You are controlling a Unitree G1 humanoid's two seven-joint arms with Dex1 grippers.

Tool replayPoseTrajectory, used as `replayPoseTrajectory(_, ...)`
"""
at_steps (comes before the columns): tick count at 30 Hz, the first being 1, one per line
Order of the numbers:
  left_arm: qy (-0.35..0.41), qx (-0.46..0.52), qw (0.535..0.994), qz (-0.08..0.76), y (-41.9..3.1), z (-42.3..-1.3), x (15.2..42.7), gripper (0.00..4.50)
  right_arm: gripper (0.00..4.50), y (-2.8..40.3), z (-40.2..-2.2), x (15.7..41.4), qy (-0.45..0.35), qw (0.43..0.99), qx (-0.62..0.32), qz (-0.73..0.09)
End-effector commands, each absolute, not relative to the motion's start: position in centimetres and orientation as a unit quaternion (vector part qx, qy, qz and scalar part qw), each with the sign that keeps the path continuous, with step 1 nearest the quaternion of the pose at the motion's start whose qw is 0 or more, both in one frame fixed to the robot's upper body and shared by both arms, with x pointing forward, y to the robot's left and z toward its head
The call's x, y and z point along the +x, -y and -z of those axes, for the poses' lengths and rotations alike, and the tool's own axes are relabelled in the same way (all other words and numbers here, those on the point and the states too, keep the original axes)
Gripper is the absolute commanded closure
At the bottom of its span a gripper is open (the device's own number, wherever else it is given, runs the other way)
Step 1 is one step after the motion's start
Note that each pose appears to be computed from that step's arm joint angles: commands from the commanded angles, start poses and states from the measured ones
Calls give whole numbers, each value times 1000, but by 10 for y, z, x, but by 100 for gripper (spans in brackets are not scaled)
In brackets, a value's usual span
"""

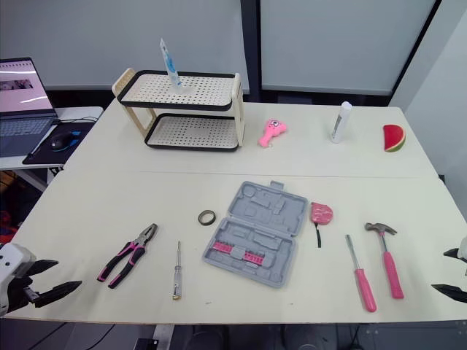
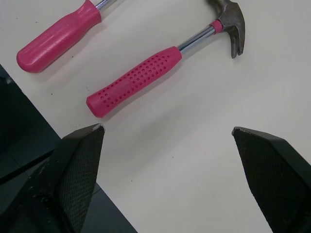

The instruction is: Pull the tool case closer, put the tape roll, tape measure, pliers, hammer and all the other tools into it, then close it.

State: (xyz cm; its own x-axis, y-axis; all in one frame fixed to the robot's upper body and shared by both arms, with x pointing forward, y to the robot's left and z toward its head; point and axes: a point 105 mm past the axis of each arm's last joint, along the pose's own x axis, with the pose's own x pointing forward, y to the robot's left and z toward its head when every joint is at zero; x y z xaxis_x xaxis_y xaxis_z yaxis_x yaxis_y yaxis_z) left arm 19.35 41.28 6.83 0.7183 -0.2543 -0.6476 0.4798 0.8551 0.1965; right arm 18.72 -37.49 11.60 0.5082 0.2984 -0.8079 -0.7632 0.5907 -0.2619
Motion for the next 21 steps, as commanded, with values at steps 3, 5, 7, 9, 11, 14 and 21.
replayPoseTrajectory(3, -279, 196, 917, 208, -413, -90, 202, 0, 2, 373, -130, 193, -334, 823, -334, -315)
replayPoseTrajectory(5, -269, 193, 914, 233, -401, -93, 210, 0, 2, 366, -133, 196, -319, 827, -335, -320)
replayPoseTrajectory(7, -256, 196, 911, 258, -388, -97, 219, 0, 2, 355, -135, 198, -305, 830, -331, -329)
replayPoseTrajectory(9, -242, 202, 909, 274, -375, -101, 231, 0, 2, 341, -137, 201, -291, 834, -325, -339)
replayPoseTrajectory(11, -223, 209, 906, 293, -359, -107, 246, 0, 2, 325, -138, 205, -271, 842, -317, -343)
replayPoseTrajectory(14, -198, 221, 894, 336, -329, -115, 264, 0, 2, 294, -138, 211, -247, 851, -300, -353)
replayPoseTrajectory(21, -155, 242, 849, 443, -266, -126, 299, 91, 97, 223, -120, 228, -200, 859, -270, -387)
